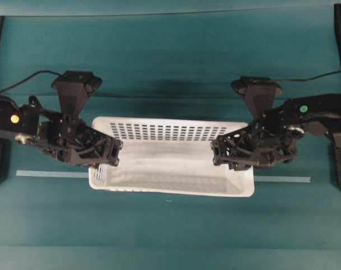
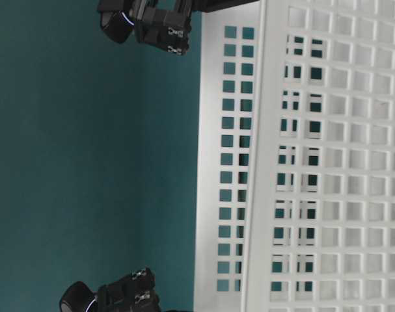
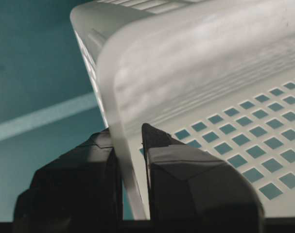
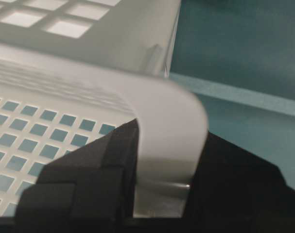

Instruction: Lift the white basket with both hands.

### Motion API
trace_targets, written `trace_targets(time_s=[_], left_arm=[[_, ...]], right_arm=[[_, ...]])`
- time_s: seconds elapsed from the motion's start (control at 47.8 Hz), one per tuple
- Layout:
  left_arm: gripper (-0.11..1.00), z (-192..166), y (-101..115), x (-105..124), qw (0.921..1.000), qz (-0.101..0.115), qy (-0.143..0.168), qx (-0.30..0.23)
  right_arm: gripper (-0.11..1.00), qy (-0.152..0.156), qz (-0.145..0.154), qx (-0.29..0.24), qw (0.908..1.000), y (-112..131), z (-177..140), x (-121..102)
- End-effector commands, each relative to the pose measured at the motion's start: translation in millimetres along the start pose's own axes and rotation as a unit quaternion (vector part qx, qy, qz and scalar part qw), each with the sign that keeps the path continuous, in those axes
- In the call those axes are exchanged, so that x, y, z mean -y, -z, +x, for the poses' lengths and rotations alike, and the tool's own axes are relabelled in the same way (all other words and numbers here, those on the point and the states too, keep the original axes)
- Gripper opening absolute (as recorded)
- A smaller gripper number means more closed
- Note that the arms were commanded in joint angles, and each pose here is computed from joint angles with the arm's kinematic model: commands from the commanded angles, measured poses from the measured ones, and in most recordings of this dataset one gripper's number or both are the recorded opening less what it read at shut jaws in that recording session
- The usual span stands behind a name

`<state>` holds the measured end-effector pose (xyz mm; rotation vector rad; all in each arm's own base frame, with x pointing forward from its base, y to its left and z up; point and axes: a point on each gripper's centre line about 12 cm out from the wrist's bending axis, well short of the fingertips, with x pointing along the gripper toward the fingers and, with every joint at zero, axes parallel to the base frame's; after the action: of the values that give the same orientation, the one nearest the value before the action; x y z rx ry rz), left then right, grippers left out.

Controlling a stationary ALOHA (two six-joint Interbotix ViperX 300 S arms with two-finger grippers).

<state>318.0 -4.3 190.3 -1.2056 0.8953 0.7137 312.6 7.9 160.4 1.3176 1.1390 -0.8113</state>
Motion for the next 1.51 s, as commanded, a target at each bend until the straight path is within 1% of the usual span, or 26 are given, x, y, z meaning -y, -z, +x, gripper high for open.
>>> trace_targets(time_s=[0.0, 0.125, 0.335, 0.607, 0.941, 1.15, 1.297, 1.485], left_arm=[[0.05, -4.9, 0.4, 5.3, 0.9999, 0.001, 0.013, 0.003], [0.05, -0.9, 3.1, 4.0, 1.0000, 0.003, 0.006, 0.000], [0.05, -0.4, 6.7, 4.5, 1.0000, 0.003, 0.006, -0.003], [0.05, 1.0, 10.1, 3.9, 1.0000, 0.005, 0.004, -0.005], [0.05, 8.1, 13.6, -3.0, 0.9999, -0.006, -0.012, -0.010], [0.05, 8.0, 15.0, -2.9, 0.9999, -0.004, -0.012, -0.011], [0.05, 7.0, 17.6, -1.2, 0.9999, 0.000, -0.010, -0.013], [0.05, 9.4, 17.6, -6.0, 0.9998, 0.000, -0.017, -0.013]], right_arm=[[0.20, 0.002, -0.020, -0.003, 0.9998, 9.7, 2.1, -1.5], [0.20, 0.003, -0.020, -0.003, 0.9998, 11.6, 2.5, -0.6], [0.20, 0.005, -0.022, -0.006, 0.9997, 17.2, 3.7, -0.9], [0.20, 0.004, -0.020, -0.005, 0.9998, 17.4, 3.7, -1.0], [0.20, 0.005, -0.023, -0.004, 0.9997, 17.7, 4.8, -1.0], [0.20, -0.004, -0.023, -0.001, 0.9997, 17.5, 5.8, -3.3], [0.20, -0.005, -0.023, -0.001, 0.9997, 17.5, 7.3, -3.9], [0.20, -0.001, -0.023, -0.001, 0.9997, 17.3, 9.5, -3.0]])
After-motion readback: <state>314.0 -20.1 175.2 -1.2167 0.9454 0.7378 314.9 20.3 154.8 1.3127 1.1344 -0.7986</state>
